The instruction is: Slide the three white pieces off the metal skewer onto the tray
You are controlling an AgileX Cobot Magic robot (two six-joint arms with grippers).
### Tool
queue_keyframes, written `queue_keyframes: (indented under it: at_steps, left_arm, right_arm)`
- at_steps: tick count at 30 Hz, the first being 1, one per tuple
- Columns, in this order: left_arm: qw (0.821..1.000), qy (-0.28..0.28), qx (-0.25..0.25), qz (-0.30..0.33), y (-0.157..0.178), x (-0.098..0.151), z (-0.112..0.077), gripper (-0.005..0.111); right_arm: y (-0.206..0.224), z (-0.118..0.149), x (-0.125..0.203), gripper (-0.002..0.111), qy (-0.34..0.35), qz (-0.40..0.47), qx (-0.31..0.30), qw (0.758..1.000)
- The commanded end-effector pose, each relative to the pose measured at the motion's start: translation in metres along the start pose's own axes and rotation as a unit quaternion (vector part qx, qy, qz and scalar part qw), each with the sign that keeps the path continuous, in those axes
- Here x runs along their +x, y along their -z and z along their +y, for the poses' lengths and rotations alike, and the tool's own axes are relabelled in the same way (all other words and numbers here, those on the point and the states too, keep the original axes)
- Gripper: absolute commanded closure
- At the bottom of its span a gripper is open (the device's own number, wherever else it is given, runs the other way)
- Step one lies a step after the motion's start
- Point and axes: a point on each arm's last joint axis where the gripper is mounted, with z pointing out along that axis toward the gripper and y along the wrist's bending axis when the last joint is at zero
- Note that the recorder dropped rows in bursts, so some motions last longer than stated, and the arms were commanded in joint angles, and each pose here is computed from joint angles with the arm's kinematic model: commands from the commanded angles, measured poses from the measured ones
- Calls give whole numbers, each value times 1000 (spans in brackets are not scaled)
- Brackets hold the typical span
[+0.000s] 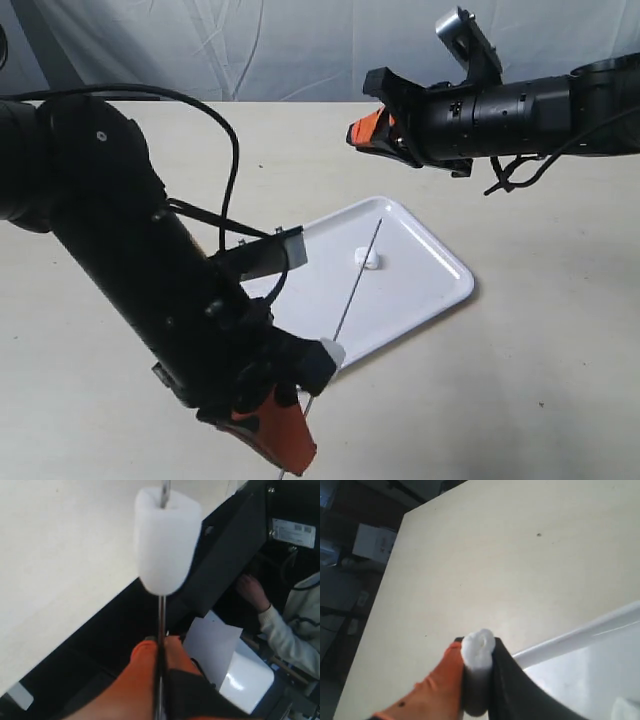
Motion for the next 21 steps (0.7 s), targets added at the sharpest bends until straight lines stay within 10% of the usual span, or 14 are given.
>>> queue_keyframes:
  at_steps: [1, 5, 14, 21]
  left_arm:
    - [998, 1, -68, -17, -2, -2, 10, 107]
    - [981, 11, -156, -117, 4, -20, 25, 107]
    - [971, 6, -153, -184, 7, -31, 25, 107]
    - [968, 0, -145, -203, 9, -35, 24, 107]
  right_arm:
    - [1, -2, 0, 99, 49, 24, 22, 998]
    - [2, -10, 9, 99, 81, 81, 58, 992]
    - [2, -16, 16, 62, 82, 116, 76, 987]
    - [1, -14, 19, 61, 72, 130, 58, 987]
